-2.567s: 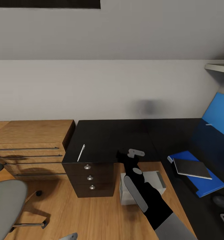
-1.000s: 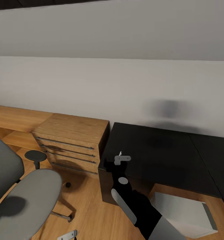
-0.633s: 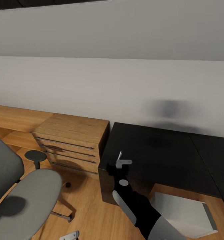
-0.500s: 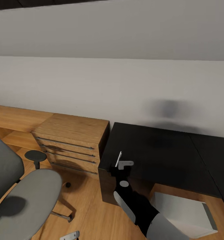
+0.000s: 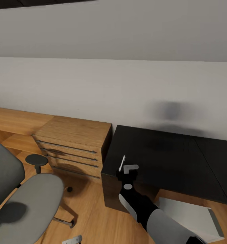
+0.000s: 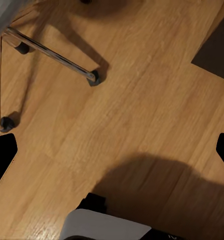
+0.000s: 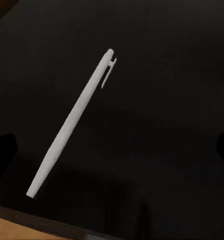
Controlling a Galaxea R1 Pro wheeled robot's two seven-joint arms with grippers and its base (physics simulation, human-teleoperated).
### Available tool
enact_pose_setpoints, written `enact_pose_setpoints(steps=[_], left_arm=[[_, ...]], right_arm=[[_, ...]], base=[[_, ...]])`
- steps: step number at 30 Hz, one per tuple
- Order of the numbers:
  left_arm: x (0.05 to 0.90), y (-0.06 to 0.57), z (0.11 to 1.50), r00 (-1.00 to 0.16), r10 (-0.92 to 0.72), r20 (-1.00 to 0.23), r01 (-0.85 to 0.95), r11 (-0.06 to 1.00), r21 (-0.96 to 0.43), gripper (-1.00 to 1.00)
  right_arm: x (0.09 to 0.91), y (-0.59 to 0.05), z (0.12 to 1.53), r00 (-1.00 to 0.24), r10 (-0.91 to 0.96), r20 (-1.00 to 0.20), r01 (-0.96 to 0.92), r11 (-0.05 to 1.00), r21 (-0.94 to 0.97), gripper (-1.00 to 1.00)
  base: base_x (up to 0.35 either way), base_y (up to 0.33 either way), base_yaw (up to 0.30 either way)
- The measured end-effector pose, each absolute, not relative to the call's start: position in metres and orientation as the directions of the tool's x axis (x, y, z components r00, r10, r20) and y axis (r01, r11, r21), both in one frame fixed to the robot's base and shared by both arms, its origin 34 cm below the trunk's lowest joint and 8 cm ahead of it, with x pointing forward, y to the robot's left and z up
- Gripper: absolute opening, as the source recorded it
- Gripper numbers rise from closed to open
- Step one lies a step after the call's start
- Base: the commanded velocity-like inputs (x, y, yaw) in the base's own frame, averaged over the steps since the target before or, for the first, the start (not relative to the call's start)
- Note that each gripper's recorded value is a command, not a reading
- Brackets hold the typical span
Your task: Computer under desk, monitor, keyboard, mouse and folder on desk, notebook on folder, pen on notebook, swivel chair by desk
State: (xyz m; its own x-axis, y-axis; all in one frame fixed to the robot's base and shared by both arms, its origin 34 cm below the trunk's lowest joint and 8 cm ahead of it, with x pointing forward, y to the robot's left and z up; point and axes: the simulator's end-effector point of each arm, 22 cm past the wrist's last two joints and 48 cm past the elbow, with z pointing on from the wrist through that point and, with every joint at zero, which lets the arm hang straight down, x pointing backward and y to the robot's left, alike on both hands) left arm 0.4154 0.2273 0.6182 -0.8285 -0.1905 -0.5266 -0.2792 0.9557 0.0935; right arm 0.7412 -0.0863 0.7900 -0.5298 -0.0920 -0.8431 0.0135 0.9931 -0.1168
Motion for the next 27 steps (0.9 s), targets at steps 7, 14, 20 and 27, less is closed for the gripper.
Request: enact_pose_setpoints(steps=[7, 14, 20, 27], left_arm=[[0.4154, 0.2264, 0.618, -0.829, -0.189, -0.526, -0.277, 0.956, 0.093, 1.0], [0.4153, 0.2259, 0.6181, -0.829, -0.188, -0.526, -0.276, 0.957, 0.092, 1.0], [0.4154, 0.225, 0.618, -0.83, -0.187, -0.526, -0.273, 0.958, 0.09, 1.0], [0.4158, 0.2189, 0.6186, -0.831, -0.177, -0.527, -0.259, 0.962, 0.084, 1.0]], right_arm=[[0.7432, -0.0891, 0.7887, -0.529, -0.096, -0.843, 0.015, 0.992, -0.123, 1.0], [0.7433, -0.0891, 0.7886, -0.529, -0.096, -0.843, 0.015, 0.992, -0.122, 1.0], [0.7436, -0.0894, 0.7885, -0.53, -0.096, -0.843, 0.015, 0.992, -0.123, 1.0], [0.7419, -0.0946, 0.782, -0.543, -0.104, -0.833, 0.018, 0.991, -0.135, 1.0]], base=[[0.147, 0.138, 0.0], [0.057, 0.087, 0.0], [0.099, 0.097, 0.0], [0.02, 0.018, 0.0]])
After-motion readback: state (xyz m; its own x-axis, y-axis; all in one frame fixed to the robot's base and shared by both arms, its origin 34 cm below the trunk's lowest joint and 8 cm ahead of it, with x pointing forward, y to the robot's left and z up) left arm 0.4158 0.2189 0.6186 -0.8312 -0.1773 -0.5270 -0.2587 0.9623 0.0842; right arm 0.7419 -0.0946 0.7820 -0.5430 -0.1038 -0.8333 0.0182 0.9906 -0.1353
